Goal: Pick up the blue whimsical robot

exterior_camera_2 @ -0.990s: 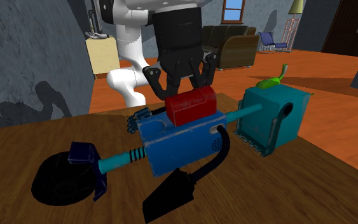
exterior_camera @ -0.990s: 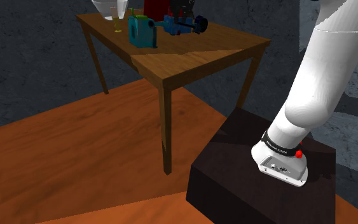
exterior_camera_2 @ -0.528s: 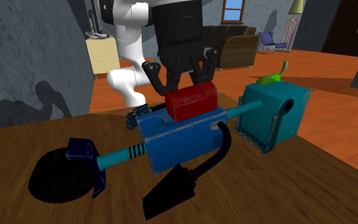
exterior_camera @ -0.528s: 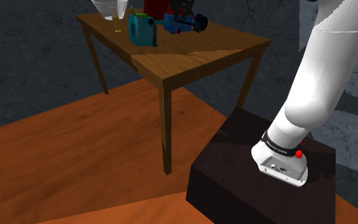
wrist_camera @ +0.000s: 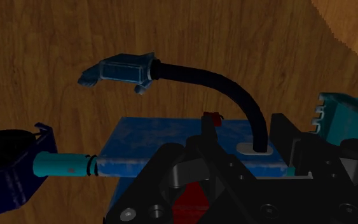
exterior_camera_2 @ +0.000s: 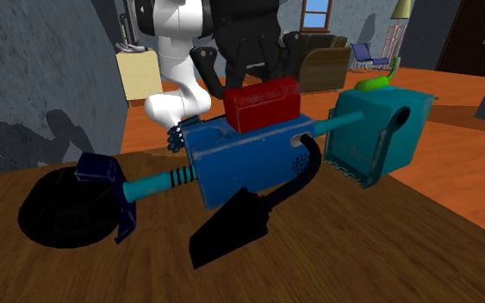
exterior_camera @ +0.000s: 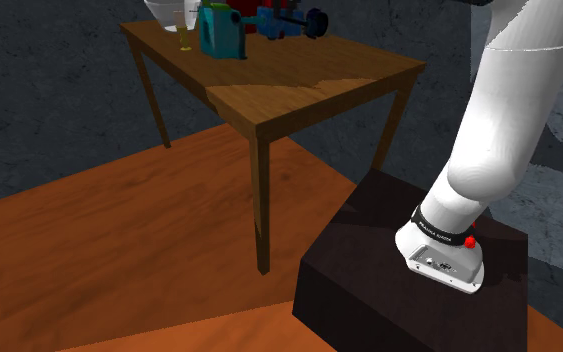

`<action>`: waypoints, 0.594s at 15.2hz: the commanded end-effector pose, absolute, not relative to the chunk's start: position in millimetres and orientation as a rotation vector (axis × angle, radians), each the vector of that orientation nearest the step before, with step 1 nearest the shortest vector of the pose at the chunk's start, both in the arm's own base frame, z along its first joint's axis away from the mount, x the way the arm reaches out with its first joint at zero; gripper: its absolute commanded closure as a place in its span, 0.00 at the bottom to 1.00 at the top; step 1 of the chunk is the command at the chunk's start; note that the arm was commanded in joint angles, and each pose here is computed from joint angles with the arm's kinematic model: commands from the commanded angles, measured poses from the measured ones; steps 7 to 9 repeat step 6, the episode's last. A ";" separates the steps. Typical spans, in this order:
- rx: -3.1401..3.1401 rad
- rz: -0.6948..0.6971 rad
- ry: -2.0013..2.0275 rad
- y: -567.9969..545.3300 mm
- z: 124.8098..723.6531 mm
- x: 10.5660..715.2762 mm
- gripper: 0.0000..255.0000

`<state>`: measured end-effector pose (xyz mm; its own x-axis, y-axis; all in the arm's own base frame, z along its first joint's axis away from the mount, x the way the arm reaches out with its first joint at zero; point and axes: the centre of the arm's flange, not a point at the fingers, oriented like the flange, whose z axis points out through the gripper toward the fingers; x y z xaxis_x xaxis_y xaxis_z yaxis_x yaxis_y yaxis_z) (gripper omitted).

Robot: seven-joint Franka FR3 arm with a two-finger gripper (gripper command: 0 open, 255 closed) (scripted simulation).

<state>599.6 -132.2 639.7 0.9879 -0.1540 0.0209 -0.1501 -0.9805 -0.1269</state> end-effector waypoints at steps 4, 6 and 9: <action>-3.007 -0.052 0.230 -132.8 668.9 597.9 1.00; -3.007 -0.052 0.230 -132.8 669.6 597.8 1.00; -3.007 -0.052 0.230 -132.8 669.6 597.8 1.00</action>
